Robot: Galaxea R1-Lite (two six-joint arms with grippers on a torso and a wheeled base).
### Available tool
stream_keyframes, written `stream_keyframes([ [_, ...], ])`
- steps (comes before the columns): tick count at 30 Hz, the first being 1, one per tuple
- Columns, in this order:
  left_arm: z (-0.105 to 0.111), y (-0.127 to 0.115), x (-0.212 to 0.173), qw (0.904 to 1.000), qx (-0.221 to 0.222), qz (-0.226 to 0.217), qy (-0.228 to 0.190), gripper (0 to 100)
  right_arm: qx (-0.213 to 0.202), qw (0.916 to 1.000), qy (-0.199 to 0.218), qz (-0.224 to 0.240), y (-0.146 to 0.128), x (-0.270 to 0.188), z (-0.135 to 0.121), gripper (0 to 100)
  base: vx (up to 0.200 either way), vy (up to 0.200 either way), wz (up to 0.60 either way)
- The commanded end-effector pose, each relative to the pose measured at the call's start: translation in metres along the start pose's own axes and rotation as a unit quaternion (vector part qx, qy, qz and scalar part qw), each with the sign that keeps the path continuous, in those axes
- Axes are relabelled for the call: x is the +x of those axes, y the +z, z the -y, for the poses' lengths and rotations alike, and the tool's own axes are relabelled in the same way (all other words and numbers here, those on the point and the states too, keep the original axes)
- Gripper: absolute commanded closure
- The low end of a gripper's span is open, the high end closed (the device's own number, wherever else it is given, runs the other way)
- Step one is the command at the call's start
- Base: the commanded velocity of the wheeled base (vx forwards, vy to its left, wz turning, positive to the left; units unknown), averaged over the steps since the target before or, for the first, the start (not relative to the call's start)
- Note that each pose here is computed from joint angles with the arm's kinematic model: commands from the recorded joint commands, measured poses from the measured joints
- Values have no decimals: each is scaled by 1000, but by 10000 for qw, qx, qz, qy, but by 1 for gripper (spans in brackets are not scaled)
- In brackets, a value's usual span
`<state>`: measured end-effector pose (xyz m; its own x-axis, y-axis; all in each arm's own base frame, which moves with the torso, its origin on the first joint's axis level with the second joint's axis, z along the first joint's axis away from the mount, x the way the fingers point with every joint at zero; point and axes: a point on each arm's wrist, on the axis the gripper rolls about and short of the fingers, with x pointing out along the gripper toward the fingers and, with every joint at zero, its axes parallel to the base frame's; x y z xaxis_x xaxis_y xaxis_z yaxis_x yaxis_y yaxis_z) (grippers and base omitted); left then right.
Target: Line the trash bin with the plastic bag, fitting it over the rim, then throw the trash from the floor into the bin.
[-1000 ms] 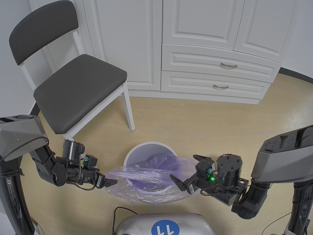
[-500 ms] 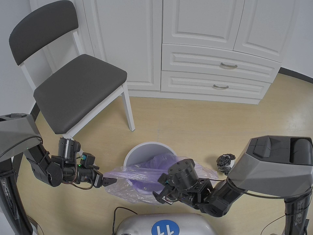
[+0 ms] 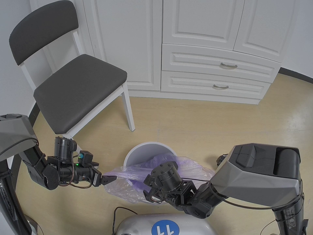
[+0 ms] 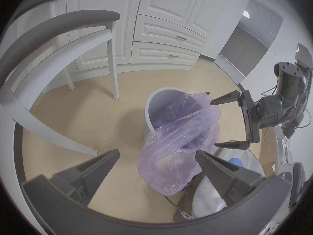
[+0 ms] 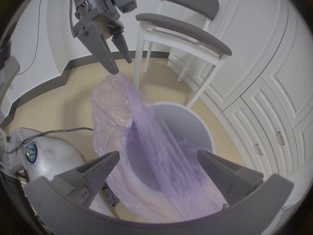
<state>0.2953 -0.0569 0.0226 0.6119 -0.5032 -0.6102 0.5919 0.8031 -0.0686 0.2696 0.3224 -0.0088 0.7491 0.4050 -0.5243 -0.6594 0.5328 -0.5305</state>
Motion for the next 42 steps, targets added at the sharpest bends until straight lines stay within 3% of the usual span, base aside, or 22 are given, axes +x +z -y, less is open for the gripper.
stream_keyframes([
  [1, 0, 1, -1, 10000, 0, 11, 10, 0, -60, 9999, 19, -152, -11, 9, -2, 0, 0, 0, 0],
  [16, -2, 0, 2, 10000, -7, 2, 22, 0, 87, 9996, -194, -186, -20, 42, 6, 0, 0, 0, 0],
  [17, -2, 0, 1, 10000, -12, 3, 28, 0, 91, 9996, -201, -173, -19, 42, 6, 100, 0, 0, 0],
  [23, -3, 2, 1, 10000, -11, 45, 51, 0, 209, 9991, -367, 34, -6, 42, 20, 100, 0, 0, 0],
  [29, -5, 13, -10, 9986, 101, 481, 214, 0, 390, 9966, -654, 317, 10, 51, 38, 100, 0, 0, 0],
  [30, -5, 14, -14, 9980, 121, 564, 260, 0, 452, 9946, -860, 367, 14, 59, 41, 100, 0, 0, 0],
  [37, -7, 18, -16, 9972, 108, 666, 310, 0, 647, 9886, -1253, 522, 18, 87, 36, 100, 0, 0, 0],
  [42, -9, 23, -17, 9949, -20, 944, 364, 0, 877, 9773, -1748, 818, 20, 113, 36, 100, 0, 0, 0],
])
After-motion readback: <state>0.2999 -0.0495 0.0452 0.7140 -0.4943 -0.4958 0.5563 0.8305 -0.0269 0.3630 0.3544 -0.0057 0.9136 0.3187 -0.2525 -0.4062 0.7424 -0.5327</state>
